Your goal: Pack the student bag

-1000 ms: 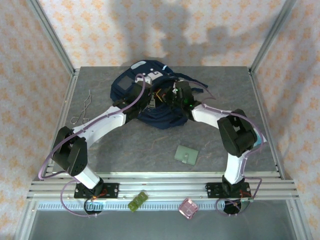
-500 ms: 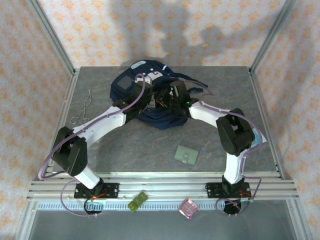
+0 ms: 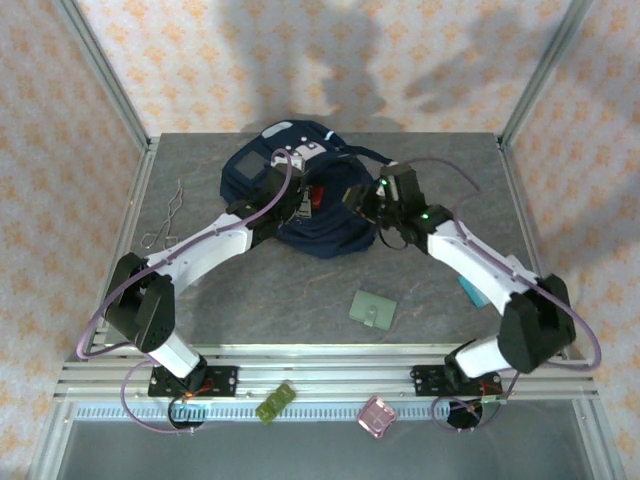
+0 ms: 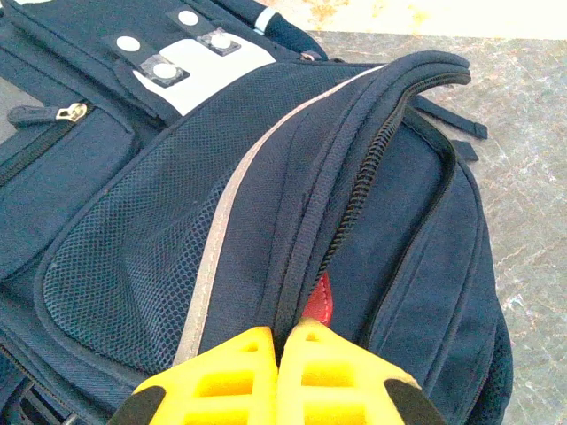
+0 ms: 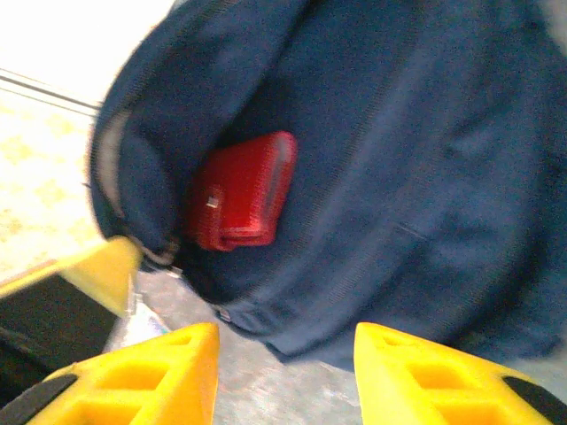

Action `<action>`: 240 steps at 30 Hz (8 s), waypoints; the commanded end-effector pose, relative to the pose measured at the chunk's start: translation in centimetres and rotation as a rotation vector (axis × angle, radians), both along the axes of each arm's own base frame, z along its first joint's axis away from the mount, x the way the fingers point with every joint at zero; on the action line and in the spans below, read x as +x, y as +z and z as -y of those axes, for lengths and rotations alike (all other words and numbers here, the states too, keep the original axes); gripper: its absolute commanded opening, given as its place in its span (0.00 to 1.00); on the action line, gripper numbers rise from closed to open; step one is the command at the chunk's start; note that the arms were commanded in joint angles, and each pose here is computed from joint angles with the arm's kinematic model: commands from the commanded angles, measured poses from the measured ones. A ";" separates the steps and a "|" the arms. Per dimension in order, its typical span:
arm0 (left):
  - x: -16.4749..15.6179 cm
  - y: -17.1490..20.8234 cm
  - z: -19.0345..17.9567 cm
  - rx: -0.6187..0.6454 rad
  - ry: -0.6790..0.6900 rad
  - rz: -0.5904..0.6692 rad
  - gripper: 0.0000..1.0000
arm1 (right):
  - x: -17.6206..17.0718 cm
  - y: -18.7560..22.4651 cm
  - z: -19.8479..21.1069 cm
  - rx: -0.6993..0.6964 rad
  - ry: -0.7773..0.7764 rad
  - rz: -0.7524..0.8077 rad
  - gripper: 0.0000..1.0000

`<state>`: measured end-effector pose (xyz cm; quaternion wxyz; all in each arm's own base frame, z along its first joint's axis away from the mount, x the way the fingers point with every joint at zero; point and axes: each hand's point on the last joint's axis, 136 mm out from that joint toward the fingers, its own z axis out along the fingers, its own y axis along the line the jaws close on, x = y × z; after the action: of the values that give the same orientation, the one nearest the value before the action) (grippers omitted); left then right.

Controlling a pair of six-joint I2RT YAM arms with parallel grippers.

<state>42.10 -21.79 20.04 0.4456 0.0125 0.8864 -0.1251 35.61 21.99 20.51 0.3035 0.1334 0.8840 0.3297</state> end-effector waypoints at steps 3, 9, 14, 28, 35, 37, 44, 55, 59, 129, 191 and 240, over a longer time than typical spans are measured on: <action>-0.9 0.7 1.9 -0.046 -0.071 0.024 0.00 | -6.6 -6.1 4.7 -0.189 0.008 -0.195 0.43; -1.3 -0.2 2.3 -0.047 -0.088 0.008 0.00 | -12.1 -10.1 7.2 -0.217 -0.008 -0.336 0.44; -1.3 -0.5 2.4 -0.052 -0.091 0.002 0.00 | -16.2 -13.7 9.4 -0.305 0.005 -0.475 0.44; -1.2 -0.8 2.3 -0.051 -0.074 -0.004 0.00 | -19.3 -18.1 7.7 -0.191 0.072 -0.544 0.46; -1.1 -1.4 2.4 -0.054 -0.071 -0.015 0.00 | -18.6 -18.6 6.9 -0.189 0.082 -0.535 0.37; -1.1 -1.4 2.4 -0.054 -0.071 -0.015 0.00 | -18.6 -18.8 6.8 -0.193 0.079 -0.540 0.32; -1.1 -1.4 2.3 -0.046 -0.067 -0.015 0.00 | -17.0 -17.0 6.5 -0.179 0.053 -0.469 0.38; -1.2 -1.5 2.4 -0.052 -0.072 -0.019 0.00 | -16.6 -16.4 6.6 -0.179 0.044 -0.445 0.43; -1.1 -1.5 2.4 -0.053 -0.070 -0.019 0.00 | -17.2 -17.6 6.6 -0.194 0.059 -0.489 0.43; -1.0 -1.6 2.6 -0.072 -0.066 -0.015 0.00 | -8.5 -19.1 3.7 -0.305 0.080 -0.398 0.46; -2.2 3.0 3.1 -0.151 -0.073 0.102 0.19 | 15.1 -0.4 -0.7 0.601 -0.230 0.010 0.00; 0.2 -1.9 4.6 0.145 -0.105 0.053 0.65 | 13.7 0.0 -1.4 0.750 -0.215 0.026 0.00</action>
<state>42.69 -26.89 21.77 0.4860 0.0724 0.8650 -0.1016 48.38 23.06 17.80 0.2544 0.3453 0.7000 0.5710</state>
